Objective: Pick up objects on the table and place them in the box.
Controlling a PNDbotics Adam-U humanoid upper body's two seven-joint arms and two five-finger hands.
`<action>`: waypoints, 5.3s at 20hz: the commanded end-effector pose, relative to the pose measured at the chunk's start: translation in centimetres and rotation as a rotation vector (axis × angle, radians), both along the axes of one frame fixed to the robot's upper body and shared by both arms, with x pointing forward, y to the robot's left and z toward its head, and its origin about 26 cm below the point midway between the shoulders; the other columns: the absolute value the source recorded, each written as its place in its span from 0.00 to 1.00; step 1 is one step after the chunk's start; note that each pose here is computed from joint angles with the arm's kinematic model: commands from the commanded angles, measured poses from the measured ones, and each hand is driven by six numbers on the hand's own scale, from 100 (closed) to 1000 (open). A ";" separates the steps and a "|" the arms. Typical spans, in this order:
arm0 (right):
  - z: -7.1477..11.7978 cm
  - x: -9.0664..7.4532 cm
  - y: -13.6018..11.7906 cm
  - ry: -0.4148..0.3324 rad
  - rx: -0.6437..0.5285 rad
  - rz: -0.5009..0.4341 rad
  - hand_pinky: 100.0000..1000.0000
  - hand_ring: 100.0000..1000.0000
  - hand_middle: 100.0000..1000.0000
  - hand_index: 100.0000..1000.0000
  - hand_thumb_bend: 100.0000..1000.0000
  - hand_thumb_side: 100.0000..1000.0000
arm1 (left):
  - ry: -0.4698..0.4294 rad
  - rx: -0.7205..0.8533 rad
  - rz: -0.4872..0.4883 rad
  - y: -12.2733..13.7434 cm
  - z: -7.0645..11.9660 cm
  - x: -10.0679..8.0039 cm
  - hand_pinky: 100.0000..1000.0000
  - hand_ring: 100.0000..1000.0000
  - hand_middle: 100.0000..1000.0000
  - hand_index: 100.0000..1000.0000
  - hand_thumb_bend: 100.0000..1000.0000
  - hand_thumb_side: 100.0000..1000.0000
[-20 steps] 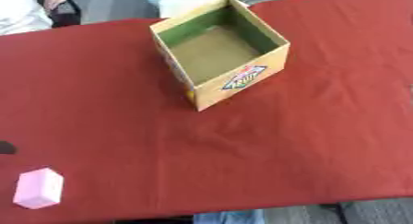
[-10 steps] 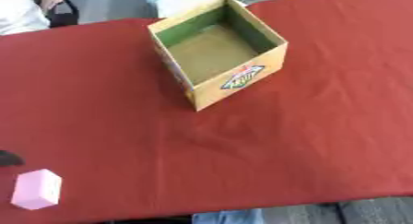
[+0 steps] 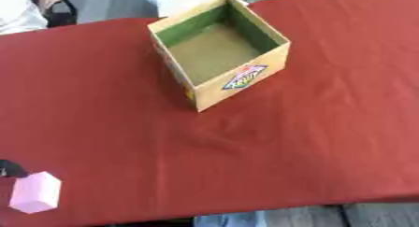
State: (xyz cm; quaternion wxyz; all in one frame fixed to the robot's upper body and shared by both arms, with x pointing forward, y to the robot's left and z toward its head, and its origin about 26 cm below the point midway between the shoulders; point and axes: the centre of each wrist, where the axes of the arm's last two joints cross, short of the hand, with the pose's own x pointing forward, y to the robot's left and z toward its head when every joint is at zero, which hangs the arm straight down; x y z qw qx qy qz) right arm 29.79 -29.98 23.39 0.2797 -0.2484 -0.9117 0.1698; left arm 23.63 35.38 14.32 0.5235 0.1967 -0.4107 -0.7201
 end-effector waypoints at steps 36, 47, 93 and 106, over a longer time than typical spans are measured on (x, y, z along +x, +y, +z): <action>0.8 -0.2 0.0 -0.018 0.005 0.005 0.86 0.82 0.78 0.84 0.01 1.00 | -0.080 -0.019 0.010 -1.5 0.6 0.8 0.79 0.82 0.77 0.91 0.46 0.39; 0.7 -0.2 0.0 -0.015 0.015 -0.001 0.86 0.82 0.77 0.84 0.01 1.00 | -0.061 0.033 0.016 -1.6 0.4 0.7 0.70 0.73 0.71 0.87 0.37 0.23; 1.6 0.1 0.8 -0.024 -0.003 0.047 0.86 0.82 0.77 0.84 0.02 1.00 | -0.601 -0.181 -0.335 -9.1 21.8 7.1 0.32 0.39 0.45 0.70 0.00 0.00; 2.6 0.5 2.2 -0.062 0.024 0.114 0.87 0.82 0.77 0.84 0.03 1.00 | -0.733 -0.213 -0.423 -15.8 24.1 15.2 0.31 0.38 0.44 0.68 0.00 0.00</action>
